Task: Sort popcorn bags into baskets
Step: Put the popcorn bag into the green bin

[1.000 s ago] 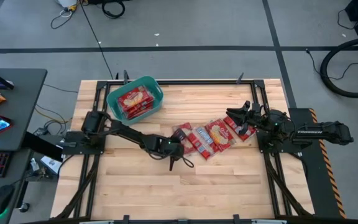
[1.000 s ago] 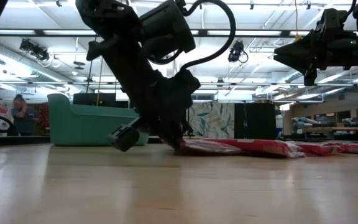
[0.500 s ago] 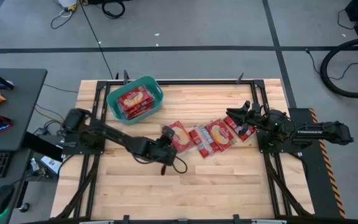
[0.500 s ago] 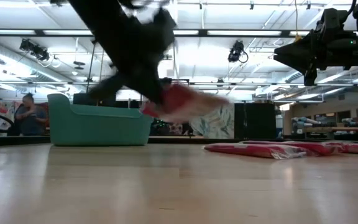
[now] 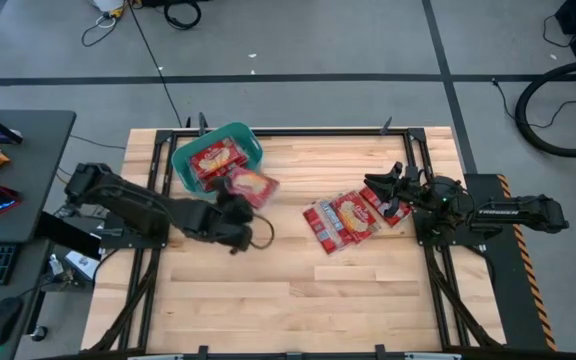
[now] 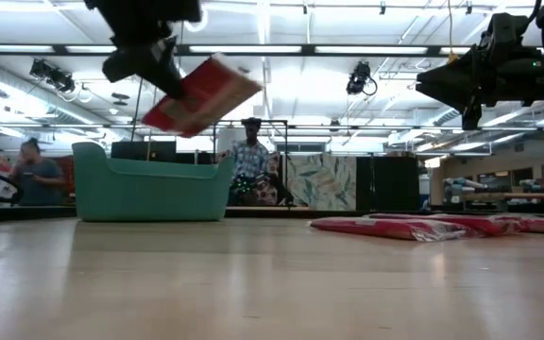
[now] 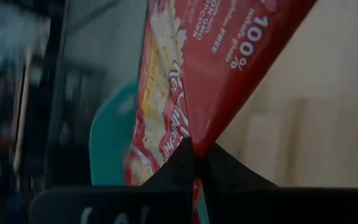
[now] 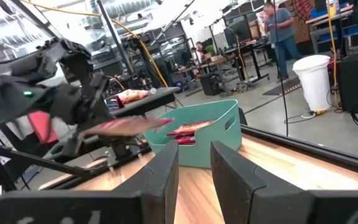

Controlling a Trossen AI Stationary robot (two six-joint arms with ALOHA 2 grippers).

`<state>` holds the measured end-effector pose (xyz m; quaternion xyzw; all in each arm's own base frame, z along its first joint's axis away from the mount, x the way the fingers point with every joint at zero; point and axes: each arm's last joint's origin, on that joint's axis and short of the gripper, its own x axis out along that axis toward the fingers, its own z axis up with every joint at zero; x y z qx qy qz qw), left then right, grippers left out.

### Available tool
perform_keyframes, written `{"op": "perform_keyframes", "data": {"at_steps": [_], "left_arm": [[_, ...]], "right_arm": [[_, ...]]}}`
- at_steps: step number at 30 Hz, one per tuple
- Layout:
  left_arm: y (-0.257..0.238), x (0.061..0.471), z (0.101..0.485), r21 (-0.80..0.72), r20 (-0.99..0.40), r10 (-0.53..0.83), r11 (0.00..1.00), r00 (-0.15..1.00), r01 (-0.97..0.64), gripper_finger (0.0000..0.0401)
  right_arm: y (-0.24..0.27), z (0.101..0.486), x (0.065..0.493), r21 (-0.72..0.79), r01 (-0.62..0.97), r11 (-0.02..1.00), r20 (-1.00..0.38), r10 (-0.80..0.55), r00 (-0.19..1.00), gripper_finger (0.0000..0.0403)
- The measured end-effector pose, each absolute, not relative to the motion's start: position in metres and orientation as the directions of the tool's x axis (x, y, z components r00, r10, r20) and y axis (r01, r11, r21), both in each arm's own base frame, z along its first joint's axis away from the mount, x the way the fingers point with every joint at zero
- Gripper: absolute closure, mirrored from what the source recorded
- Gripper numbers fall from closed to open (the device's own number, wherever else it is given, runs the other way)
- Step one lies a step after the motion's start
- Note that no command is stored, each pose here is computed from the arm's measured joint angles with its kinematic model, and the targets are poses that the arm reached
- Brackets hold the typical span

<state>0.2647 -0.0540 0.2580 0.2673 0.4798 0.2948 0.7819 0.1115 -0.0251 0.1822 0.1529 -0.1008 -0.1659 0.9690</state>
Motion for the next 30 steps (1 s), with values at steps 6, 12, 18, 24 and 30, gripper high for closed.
{"op": "perform_keyframes", "data": {"at_steps": [6, 12, 18, 24, 30], "left_arm": [[-0.024, 0.247, 0.257, 0.653, -0.663, 0.732, 0.667, 0.155, -0.358, 0.0386], [0.005, 0.243, 0.255, 0.661, -0.671, 0.741, 0.618, 0.033, -0.426, 0.0386], [0.04, 0.242, 0.256, 0.679, -0.666, 0.744, 0.573, -0.057, -0.46, 0.0386], [0.076, 0.238, 0.254, 0.641, -0.713, 0.689, 0.567, -0.128, -0.517, 0.0386], [0.103, 0.235, 0.25, 0.573, -0.777, 0.613, 0.596, -0.142, -0.563, 0.0386]], "right_arm": [[-0.025, 0.182, 0.112, 0.33, 0.29, 0.898, 0.145, -0.352, 0.925, 0.0305], [-0.025, 0.182, 0.112, 0.33, 0.29, 0.899, 0.145, -0.351, 0.925, 0.0305], [-0.025, 0.182, 0.112, 0.33, 0.29, 0.898, 0.145, -0.352, 0.925, 0.0305], [-0.025, 0.182, 0.112, 0.33, 0.29, 0.898, 0.145, -0.352, 0.925, 0.0305], [-0.025, 0.182, 0.112, 0.33, 0.29, 0.898, 0.145, -0.352, 0.925, 0.0305]]}}
